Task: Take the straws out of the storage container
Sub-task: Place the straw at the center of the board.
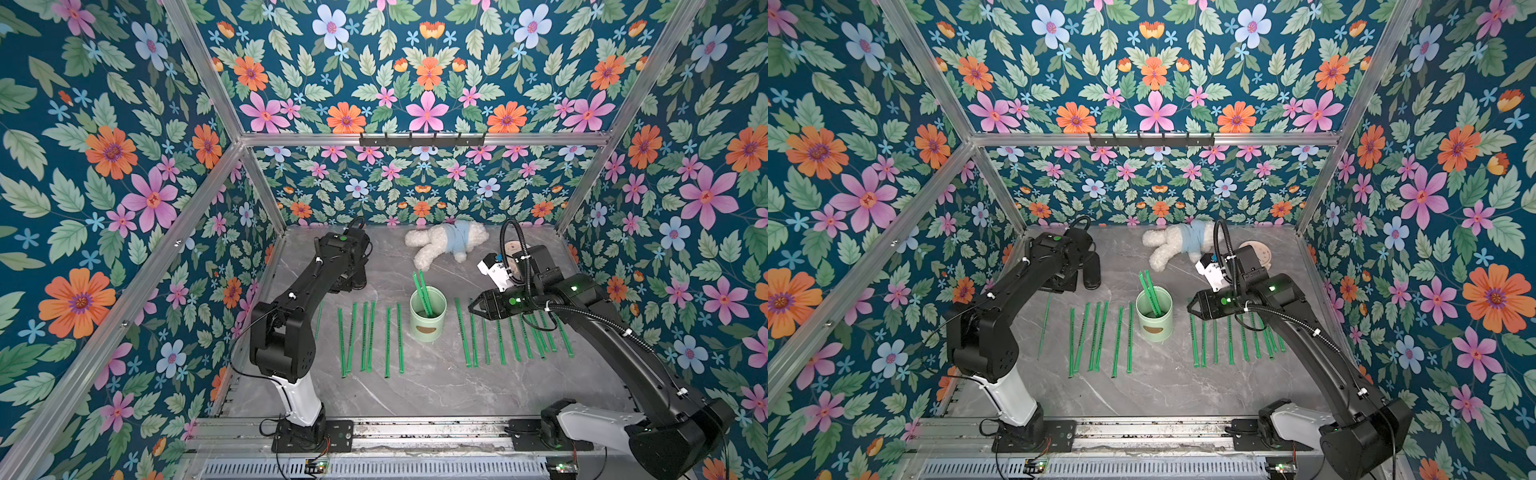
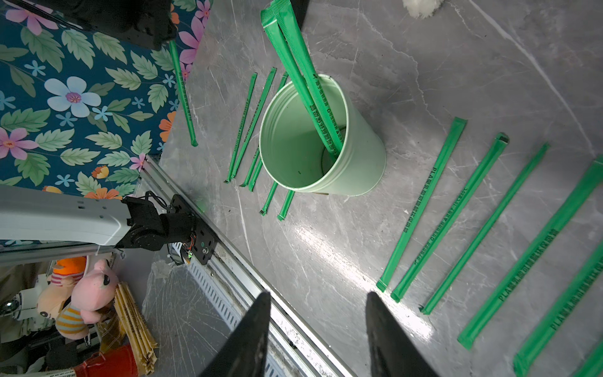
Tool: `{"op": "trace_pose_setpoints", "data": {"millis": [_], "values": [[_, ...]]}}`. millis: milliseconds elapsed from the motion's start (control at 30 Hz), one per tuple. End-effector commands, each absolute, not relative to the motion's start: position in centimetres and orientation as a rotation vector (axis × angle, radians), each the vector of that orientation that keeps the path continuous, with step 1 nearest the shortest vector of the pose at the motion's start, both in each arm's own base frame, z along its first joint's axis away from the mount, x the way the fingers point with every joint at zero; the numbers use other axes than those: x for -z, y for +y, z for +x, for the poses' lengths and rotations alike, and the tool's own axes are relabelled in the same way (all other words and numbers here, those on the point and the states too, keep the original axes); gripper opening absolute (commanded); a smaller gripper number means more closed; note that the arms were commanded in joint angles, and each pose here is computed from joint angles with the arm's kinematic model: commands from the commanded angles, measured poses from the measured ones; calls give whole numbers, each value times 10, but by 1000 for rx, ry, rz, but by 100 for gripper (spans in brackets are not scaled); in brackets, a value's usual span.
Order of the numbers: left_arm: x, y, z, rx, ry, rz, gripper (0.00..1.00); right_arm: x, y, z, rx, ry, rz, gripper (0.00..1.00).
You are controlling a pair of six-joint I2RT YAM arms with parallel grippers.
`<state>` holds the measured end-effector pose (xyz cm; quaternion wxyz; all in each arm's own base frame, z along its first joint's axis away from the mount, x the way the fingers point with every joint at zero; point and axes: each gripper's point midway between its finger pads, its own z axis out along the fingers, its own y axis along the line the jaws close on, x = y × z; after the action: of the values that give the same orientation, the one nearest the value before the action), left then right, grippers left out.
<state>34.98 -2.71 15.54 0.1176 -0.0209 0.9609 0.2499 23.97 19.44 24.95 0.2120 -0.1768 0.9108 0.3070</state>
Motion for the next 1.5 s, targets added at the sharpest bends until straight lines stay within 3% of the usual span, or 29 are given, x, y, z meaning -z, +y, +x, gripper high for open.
{"op": "trace_pose_setpoints", "data": {"millis": [0,733,1467], "values": [[-136,-33,358,-651,2815,-119,6,-250,194,243,-842,2513,-494,49],[-56,-25,360,-642,2956,-169,5,-238,195,246,-829,2542,-491,49],[-49,-11,363,-607,2978,-252,6,-236,195,246,-837,2548,-488,49]]}}
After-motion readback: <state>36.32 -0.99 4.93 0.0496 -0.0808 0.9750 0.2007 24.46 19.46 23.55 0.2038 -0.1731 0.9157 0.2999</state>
